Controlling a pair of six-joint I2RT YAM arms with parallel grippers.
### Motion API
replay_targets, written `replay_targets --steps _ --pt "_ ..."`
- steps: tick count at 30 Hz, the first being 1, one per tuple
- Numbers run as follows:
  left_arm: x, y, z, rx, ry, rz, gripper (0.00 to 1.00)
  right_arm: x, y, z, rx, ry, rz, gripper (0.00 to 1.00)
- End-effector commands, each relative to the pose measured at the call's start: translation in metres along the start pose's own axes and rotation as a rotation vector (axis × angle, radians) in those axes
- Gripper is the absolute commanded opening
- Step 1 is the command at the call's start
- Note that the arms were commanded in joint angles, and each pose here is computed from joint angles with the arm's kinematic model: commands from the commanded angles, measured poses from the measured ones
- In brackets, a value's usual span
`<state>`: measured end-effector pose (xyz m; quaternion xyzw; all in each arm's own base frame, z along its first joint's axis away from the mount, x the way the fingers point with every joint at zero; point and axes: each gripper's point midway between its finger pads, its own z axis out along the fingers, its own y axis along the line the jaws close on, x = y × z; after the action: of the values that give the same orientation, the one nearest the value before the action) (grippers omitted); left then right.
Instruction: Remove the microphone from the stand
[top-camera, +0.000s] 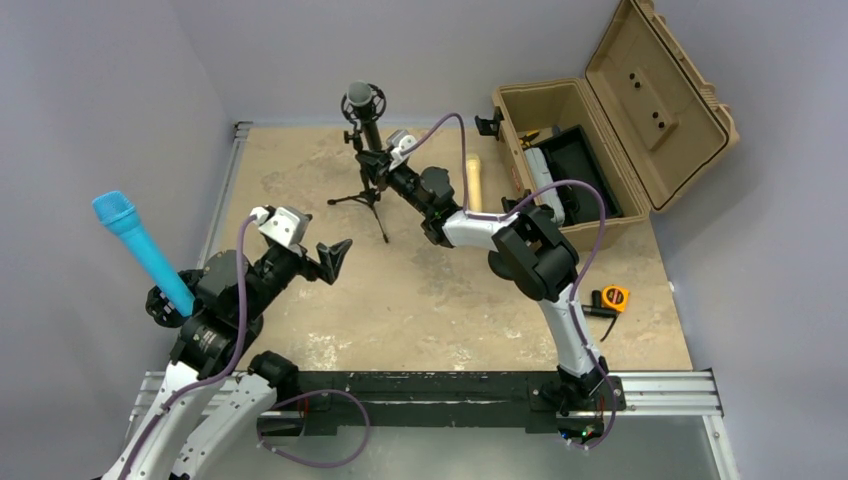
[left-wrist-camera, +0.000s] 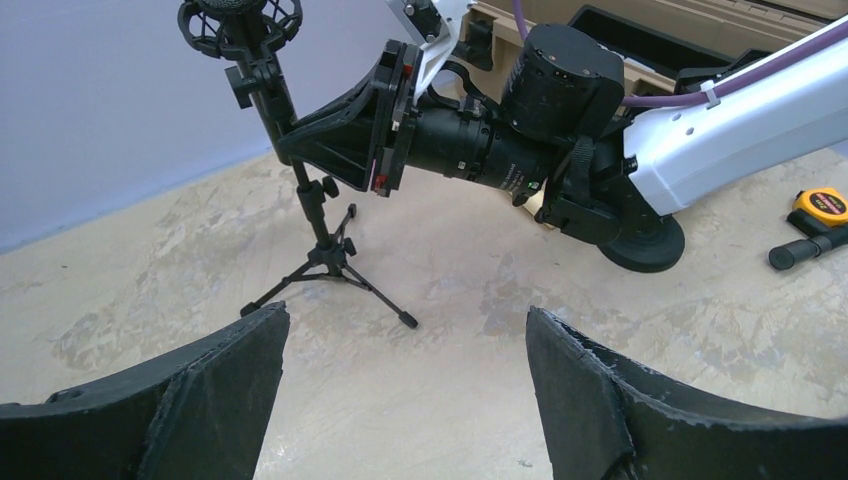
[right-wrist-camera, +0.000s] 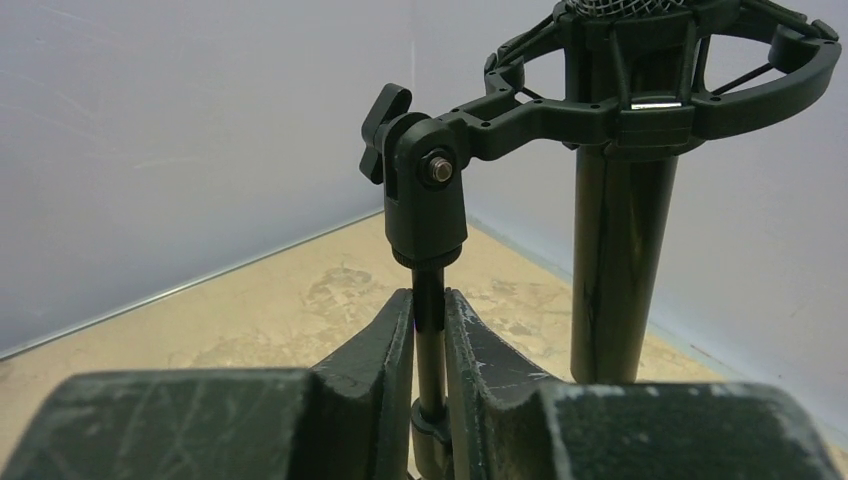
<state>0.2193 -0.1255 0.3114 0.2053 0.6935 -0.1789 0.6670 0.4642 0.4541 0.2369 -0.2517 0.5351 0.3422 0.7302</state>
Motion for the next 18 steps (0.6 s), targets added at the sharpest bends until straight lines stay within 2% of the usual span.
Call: replay_targets --steps 1,9,18 --pt "-0.017 -0.003 0.000 0.014 -0.041 -0.003 0.86 -0.021 0.032 -0.001 -0.096 -0.062 0.010 0.11" --pt "-0.016 -0.002 0.002 0.012 -0.035 -0.003 0.86 -0.030 0.067 -0.018 -0.137 -0.062 0.062 0.00" --pt "-0.018 -0.002 0.000 0.008 -0.042 -0.002 0.86 -0.034 0.118 -0.055 -0.168 -0.038 0.232 0.00"
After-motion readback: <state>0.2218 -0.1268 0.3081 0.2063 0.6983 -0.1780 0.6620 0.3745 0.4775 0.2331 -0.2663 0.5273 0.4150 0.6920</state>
